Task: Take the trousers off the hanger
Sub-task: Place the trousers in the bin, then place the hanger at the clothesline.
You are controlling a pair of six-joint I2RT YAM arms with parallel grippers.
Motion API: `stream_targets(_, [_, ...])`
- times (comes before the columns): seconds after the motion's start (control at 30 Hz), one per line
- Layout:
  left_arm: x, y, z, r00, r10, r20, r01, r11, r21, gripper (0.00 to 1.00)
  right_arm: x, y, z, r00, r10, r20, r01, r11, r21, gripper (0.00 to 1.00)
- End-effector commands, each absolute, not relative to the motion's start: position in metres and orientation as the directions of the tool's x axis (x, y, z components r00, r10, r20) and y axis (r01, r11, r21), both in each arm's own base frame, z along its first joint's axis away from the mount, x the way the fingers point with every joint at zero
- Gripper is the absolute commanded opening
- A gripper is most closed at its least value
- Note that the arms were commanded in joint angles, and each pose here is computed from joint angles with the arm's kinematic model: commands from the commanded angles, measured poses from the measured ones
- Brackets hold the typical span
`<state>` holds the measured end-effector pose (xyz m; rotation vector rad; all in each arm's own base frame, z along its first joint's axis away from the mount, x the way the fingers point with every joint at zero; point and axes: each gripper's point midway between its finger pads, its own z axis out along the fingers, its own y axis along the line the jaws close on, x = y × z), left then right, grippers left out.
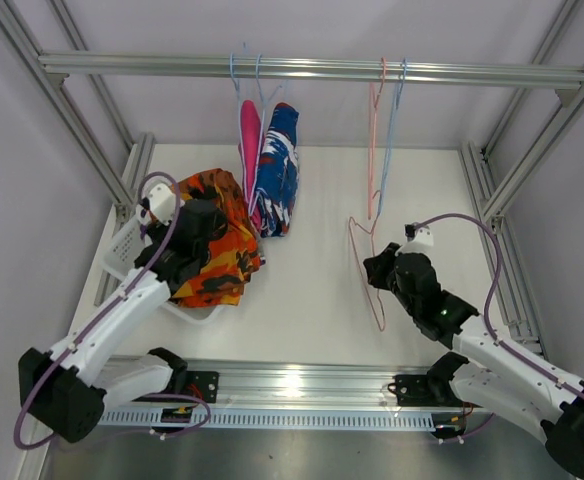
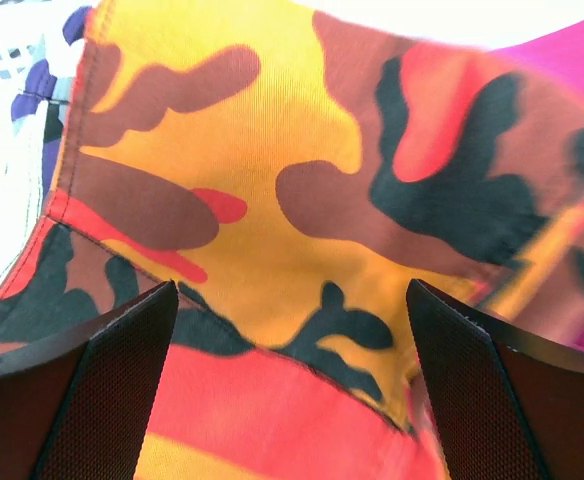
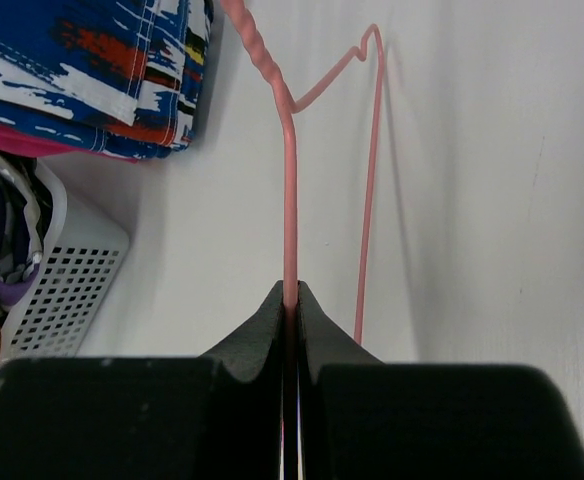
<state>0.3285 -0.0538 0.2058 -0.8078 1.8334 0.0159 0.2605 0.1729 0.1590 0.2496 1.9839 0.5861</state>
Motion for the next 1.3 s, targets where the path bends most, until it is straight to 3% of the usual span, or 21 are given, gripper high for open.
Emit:
stream_targets(0.0, [0.317, -0.056, 0.246, -0.151, -0.559, -0.815, -0.460, 0.770, -0.443, 0.99, 0.258, 0.173, 0.174, -0.459, 0.413, -0.787, -0.102, 0.856, 0.508, 0.00])
stream_targets(0.23, [0.293, -0.060, 0.321, -0.124, -0.538, -0.834, -0.289, 0.823, -0.488, 0.99, 0.251, 0.173, 0.183, -0.459, 0.414, -0.786, -0.115, 0.850, 0.515, 0.00])
stream_targets(0.37, [0.285, -0.079, 0.369, -0.115, -0.517, -0.848, -0.093, 0.856, -0.509, 0.99, 0.248, 0.177, 0.185, -0.465, 0.401, -0.789, -0.131, 0.851, 0.509, 0.00])
stream_targets(0.57, [0.279, -0.114, 0.405, -0.132, -0.357, -0.925, 0.176, 0.910, -0.377, 0.99, 0.233, 0.218, 0.196, -0.490, 0.349, -0.799, -0.266, 0.812, 0.519, 0.00])
stream_targets(0.7, [0.285, -0.115, 0.397, -0.119, -0.300, -0.946, 0.184, 0.930, -0.318, 0.99, 0.229, 0.244, 0.202, -0.483, 0.269, -0.833, -0.313, 0.835, 0.452, 0.00])
stream_targets(0.8, [0.283, -0.114, 0.377, -0.123, -0.278, -0.953, 0.173, 0.939, -0.297, 1.00, 0.231, 0.244, 0.192, -0.482, 0.250, -0.840, -0.224, 0.892, 0.394, 0.00])
stream_targets(0.83, [0.280, -0.113, 0.380, -0.086, -0.292, -0.953, 0.188, 0.934, -0.303, 1.00, 0.235, 0.238, 0.190, -0.465, 0.315, -0.827, -0.143, 0.896, 0.421, 0.00])
stream_targets(1.27, [0.258, -0.096, 0.373, 0.005, -0.283, -0.959, 0.198, 0.940, -0.277, 0.99, 0.231, 0.241, 0.183, -0.454, 0.420, -0.786, -0.130, 0.841, 0.525, 0.00])
